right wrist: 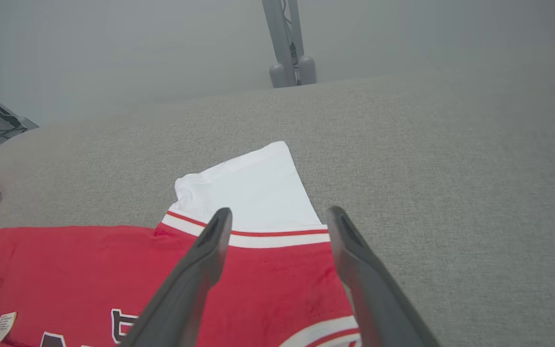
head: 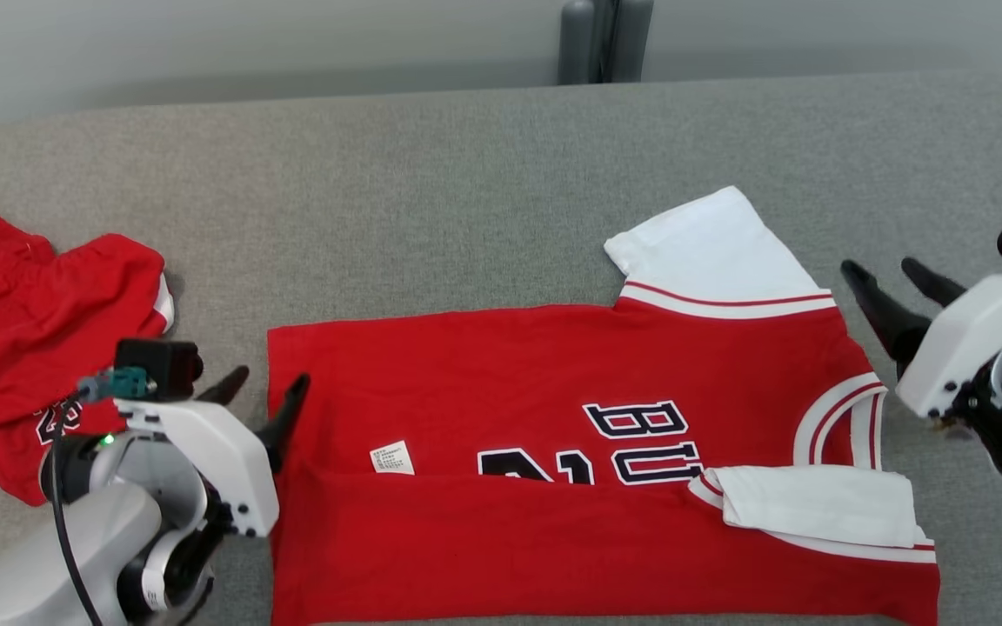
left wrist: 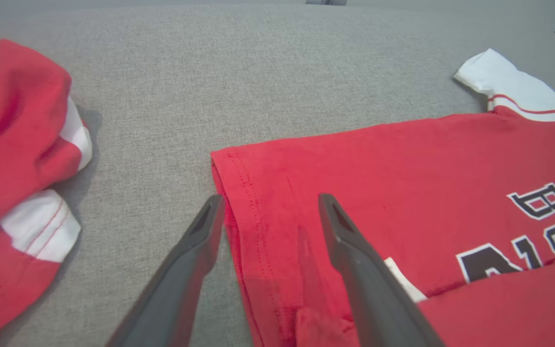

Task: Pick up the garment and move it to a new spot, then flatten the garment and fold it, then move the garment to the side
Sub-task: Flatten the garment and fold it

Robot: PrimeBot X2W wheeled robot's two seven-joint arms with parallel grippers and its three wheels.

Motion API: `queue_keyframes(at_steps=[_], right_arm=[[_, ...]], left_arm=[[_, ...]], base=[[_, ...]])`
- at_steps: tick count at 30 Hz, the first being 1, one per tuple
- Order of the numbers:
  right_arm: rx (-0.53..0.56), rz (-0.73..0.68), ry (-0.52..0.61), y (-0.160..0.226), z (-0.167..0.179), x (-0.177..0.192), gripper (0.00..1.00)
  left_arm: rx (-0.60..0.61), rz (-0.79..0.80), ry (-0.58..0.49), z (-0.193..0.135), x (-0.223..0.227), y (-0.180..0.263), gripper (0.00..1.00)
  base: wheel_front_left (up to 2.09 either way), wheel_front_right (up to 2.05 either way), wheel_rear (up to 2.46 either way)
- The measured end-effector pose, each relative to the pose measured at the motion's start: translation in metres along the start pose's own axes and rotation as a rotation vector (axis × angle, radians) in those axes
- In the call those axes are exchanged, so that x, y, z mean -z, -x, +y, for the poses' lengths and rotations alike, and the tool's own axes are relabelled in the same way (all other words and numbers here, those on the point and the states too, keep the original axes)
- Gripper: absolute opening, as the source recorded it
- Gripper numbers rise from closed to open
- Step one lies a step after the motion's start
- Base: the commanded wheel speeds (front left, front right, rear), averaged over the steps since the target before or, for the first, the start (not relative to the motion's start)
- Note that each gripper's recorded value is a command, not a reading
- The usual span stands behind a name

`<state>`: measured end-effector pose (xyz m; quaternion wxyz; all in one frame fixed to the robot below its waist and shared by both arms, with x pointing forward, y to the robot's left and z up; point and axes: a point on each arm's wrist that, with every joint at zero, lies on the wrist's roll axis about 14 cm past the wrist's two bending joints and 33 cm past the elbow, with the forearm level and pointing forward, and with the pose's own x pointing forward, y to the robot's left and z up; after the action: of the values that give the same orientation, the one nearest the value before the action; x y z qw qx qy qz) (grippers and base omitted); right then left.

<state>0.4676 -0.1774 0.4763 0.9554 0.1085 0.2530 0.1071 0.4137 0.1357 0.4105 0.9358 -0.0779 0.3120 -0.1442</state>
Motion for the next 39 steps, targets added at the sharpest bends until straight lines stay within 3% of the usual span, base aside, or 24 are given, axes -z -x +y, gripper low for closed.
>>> queue_keyframes(at_steps=[7, 20, 39], right_arm=[[-0.009, 0.001, 0.024, -0.043, -0.008, -0.011, 1.00], [-0.064, 0.157, 0.010, -0.106, -0.002, -0.003, 1.00], [-0.073, 0.324, 0.020, -0.161, 0.000, 0.024, 1.00]], left_arm=[[-0.035, 0.020, -0.001, 0.020, 0.000, -0.027, 1.00], [-0.044, 0.085, -0.034, 0.037, 0.009, -0.051, 1.00], [-0.017, 0.094, -0.048, 0.039, 0.005, -0.067, 1.00]], base=[[0.00, 0.00, 0.00], [0.00, 0.00, 0.00], [0.00, 0.00, 0.00]])
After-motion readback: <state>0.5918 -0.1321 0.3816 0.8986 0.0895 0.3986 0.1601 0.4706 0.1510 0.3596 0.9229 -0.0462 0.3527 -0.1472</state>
